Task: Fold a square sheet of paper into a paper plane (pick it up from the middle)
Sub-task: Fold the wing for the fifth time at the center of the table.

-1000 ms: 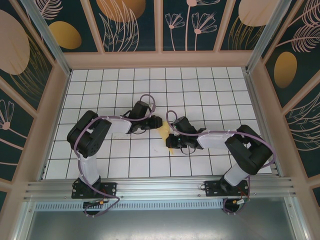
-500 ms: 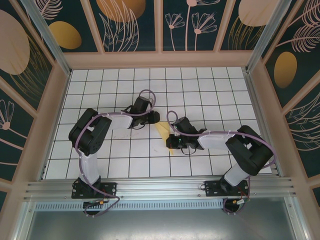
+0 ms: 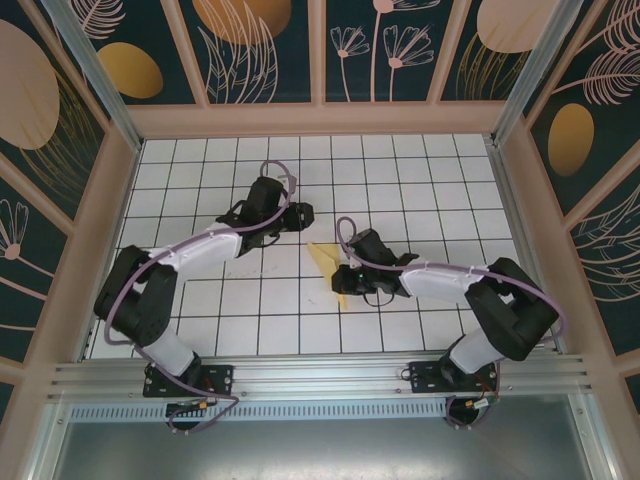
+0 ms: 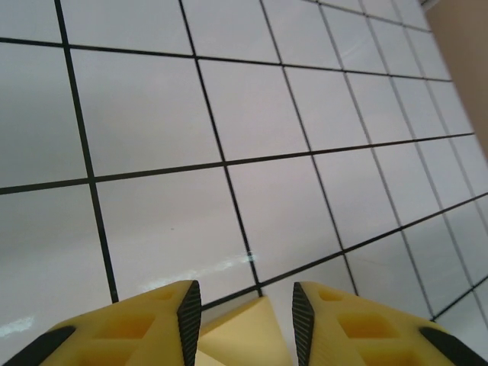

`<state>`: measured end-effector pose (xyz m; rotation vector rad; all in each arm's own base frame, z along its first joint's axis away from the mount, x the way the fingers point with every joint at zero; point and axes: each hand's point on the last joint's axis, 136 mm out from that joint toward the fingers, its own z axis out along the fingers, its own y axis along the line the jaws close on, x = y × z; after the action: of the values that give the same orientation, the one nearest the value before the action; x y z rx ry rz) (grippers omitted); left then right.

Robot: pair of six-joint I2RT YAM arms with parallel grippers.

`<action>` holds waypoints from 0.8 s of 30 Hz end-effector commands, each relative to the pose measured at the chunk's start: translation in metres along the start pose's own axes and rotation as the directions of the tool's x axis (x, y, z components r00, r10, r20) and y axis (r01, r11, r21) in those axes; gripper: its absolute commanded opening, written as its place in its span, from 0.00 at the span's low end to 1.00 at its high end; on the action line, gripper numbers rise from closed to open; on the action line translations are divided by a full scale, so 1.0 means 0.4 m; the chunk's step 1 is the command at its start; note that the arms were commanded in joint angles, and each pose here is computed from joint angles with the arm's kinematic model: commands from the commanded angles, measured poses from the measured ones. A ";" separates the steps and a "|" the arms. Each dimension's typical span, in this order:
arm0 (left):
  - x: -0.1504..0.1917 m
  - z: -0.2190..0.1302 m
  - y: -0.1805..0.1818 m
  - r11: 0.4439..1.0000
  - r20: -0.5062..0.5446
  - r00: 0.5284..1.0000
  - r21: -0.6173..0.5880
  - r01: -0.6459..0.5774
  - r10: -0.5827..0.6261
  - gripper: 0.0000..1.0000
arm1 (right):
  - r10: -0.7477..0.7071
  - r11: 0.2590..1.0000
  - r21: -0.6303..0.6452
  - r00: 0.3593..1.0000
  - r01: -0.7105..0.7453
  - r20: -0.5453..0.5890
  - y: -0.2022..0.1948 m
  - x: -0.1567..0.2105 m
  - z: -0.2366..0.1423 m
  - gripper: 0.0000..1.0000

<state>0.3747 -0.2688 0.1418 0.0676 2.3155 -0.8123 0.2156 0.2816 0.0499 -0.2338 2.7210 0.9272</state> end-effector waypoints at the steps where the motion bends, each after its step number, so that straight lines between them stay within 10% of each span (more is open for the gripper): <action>1: 0.046 -0.036 0.005 0.995 -0.025 0.995 0.033 0.093 -0.092 0.41 | -0.056 0.997 -0.051 0.996 0.060 0.068 0.070 -0.054 -0.068 0.13; 24: 0.264 -0.014 -0.044 0.973 -0.142 0.964 -0.086 0.216 -0.226 0.57 | 0.066 0.998 0.001 0.969 -0.068 0.240 -0.094 -0.137 -0.181 0.30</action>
<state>0.2830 -0.2937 0.0978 -0.1169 2.4830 -0.9235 0.2606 0.2135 0.1040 -0.0342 2.5295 0.8812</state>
